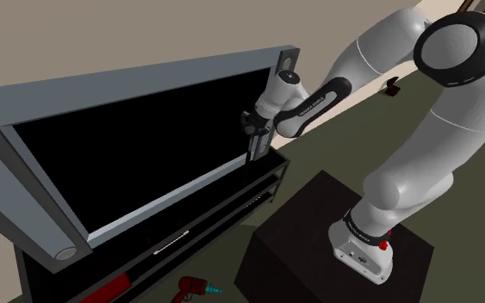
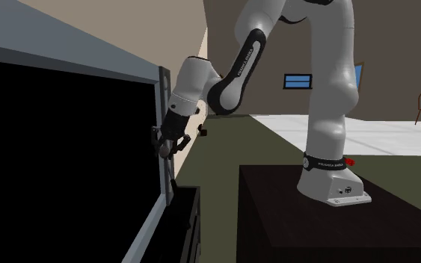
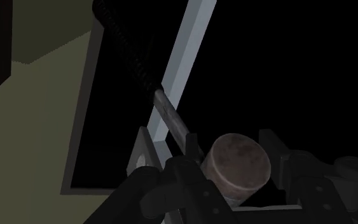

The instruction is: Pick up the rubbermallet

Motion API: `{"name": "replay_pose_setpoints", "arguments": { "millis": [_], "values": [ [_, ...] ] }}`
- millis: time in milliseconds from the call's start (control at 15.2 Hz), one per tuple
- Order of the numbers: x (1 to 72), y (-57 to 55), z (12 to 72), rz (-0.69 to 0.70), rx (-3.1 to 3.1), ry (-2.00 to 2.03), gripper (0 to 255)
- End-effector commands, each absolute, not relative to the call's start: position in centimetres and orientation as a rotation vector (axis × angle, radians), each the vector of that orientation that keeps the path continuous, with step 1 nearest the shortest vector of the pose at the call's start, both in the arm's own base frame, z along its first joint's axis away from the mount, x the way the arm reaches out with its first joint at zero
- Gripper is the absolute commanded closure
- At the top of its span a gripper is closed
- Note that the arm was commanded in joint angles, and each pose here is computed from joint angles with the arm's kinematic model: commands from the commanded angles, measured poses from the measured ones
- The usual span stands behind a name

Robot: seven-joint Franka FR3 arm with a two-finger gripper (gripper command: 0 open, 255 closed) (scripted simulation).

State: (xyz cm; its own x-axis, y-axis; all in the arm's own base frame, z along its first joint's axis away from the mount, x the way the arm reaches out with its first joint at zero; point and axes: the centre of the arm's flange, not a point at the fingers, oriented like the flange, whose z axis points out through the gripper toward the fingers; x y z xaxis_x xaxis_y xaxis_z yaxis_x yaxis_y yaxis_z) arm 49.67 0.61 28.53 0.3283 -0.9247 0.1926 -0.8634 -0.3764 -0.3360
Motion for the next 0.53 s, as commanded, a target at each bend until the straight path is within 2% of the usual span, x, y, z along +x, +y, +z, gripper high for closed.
{"name": "replay_pose_setpoints", "arguments": {
  "millis": [0, 462],
  "values": [
    [49.6, 0.6, 29.7, -0.528, -2.414, 1.644, 255],
    [49.6, 0.6, 33.4, -0.528, -2.414, 1.644, 255]
  ]
}}
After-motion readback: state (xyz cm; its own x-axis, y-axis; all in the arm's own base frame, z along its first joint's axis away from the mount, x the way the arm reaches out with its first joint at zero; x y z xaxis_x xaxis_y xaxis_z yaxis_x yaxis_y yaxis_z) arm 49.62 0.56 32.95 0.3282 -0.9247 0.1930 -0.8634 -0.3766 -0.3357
